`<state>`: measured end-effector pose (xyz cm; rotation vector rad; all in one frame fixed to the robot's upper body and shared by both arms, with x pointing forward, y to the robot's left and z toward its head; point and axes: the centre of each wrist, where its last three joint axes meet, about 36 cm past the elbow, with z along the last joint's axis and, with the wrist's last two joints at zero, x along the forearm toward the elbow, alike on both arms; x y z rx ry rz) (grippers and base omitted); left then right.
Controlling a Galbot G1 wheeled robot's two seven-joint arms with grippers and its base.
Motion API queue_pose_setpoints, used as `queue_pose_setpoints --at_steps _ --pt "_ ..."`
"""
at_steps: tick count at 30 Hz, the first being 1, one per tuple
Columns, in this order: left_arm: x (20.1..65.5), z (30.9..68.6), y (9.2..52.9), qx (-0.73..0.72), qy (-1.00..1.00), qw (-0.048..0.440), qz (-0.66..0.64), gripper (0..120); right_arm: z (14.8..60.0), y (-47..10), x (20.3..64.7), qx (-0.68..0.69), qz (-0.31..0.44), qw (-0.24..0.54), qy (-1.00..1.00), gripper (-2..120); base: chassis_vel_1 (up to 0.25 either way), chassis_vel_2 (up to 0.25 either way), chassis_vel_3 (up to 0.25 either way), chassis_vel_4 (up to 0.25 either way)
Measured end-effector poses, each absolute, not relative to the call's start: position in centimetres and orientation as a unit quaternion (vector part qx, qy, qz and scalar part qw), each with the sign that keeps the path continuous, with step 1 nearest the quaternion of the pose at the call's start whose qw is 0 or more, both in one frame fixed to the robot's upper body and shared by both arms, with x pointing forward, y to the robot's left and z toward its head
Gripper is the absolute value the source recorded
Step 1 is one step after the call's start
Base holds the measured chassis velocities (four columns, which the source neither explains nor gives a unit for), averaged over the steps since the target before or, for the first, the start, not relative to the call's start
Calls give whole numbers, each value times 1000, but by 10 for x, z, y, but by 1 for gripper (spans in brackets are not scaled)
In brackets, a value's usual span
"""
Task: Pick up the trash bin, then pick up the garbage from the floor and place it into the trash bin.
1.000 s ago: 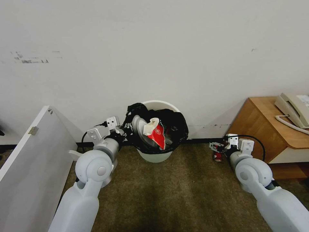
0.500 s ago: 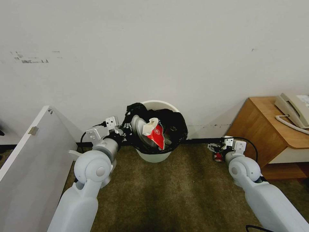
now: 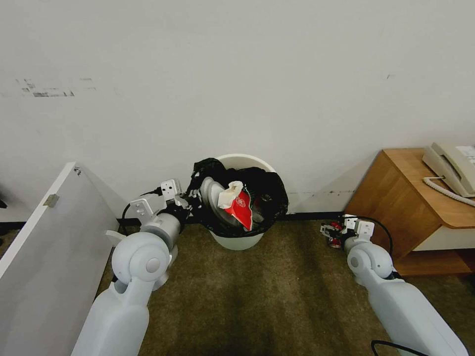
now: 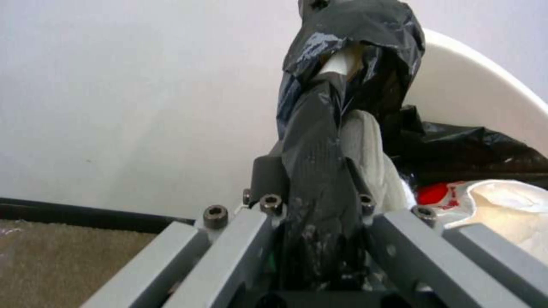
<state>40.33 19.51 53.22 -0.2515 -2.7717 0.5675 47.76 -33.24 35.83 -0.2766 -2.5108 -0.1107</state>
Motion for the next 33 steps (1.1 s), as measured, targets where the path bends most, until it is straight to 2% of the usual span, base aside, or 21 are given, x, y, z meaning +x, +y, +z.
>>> queue_pose_setpoints --at_steps 23,33 --pt "407 530 194 -88 -964 152 199 4 297 -319 509 -113 -71 319 -938 100 0 0 0 0" --pt "407 529 194 -88 -964 153 199 4 288 -326 515 -118 -65 319 -938 100 0 0 0 0"
